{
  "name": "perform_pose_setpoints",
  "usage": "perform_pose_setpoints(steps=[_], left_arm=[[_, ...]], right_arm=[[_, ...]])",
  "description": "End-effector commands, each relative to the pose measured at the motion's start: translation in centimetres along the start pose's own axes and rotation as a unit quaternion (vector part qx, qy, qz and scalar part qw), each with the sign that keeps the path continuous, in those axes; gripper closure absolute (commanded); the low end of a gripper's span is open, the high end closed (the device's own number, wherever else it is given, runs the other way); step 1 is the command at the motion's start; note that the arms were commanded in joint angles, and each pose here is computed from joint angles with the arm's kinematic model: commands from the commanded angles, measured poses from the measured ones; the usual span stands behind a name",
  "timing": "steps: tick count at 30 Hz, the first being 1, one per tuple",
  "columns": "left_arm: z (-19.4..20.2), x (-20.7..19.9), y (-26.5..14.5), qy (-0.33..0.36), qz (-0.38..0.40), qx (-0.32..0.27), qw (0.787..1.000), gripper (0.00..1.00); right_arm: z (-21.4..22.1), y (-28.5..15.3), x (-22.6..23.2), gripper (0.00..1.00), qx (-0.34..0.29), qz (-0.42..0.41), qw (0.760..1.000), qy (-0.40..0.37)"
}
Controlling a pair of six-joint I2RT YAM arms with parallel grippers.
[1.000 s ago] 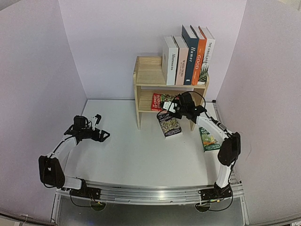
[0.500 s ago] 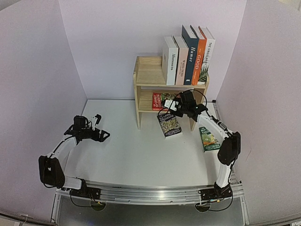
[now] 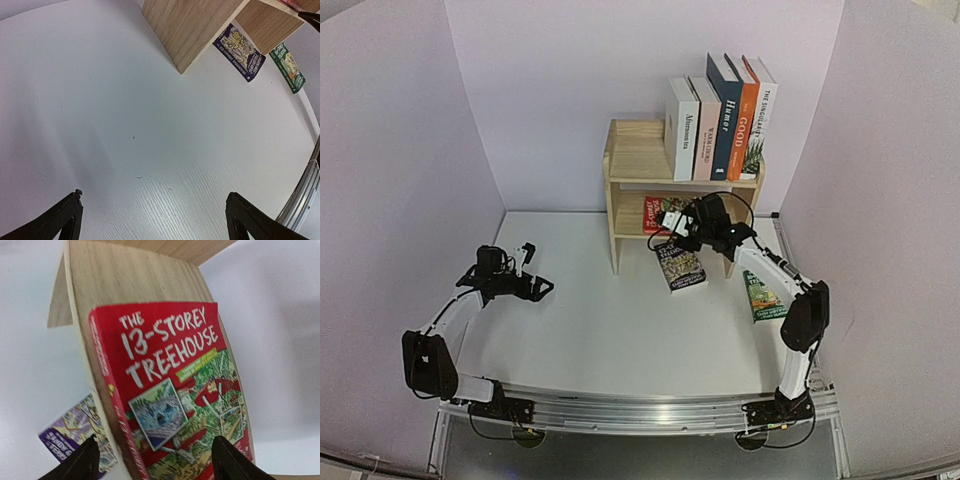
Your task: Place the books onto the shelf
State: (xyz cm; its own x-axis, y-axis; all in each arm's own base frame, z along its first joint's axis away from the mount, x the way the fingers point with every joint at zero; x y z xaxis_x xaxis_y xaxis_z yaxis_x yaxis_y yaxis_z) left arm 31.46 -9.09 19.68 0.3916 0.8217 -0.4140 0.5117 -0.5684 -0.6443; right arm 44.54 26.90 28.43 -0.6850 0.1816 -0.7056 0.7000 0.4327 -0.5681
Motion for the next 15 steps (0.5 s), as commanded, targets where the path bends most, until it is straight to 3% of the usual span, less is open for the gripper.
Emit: perform_pose_setpoints(steps=[1,5,7,9,12,15], left_arm=[[-1.3,-0.7,-0.8,0.025,0.006,-0.024,0.999,0.0],[-1.3,-0.8,-0.8,0.032,0.014,-0.029,0.999,0.0],[-1.2,-1.0,-0.8,0.036,0.019,-0.031,0.999,0.0],[-1.1,-1.0,-0.8,0.039,0.024,-0.032,0.998,0.0],[-0.9,-1.2,-0.8,0.043,0.03,-0.034,0.998,0.0],[-0.9,-1.4,-0.9,0.047,0.037,-0.035,0.998,0.01]], right_arm=[[-4.0,-4.5,-1.3,0.22,-0.049,0.039,0.991,0.12],[-1.9,-5.6,1.0,0.19,-0.005,0.04,0.969,0.244],[-0.2,-5.7,2.9,0.11,0.025,0.038,0.949,0.311],[1.3,-5.5,4.7,0.06,0.053,0.04,0.92,0.387],[3.4,-4.9,6.7,0.05,0.08,0.066,0.848,0.519],[4.4,-3.0,9.0,0.06,0.065,0.065,0.803,0.589]])
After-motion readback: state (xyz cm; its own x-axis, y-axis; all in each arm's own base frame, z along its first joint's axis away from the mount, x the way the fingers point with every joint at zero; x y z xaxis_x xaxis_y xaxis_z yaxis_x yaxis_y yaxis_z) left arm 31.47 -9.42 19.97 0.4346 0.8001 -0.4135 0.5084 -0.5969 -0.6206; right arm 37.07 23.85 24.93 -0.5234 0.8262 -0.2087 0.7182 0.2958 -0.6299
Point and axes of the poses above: each gripper's point midway between its finger pads, its own y axis out along the fingers, its own x axis along the line the jaws close on, z = x × y, the point moved 6 cm from there along -y, back along the fingers, and after that the axes turned 9 degrees about -y, right-handed, at the moved point
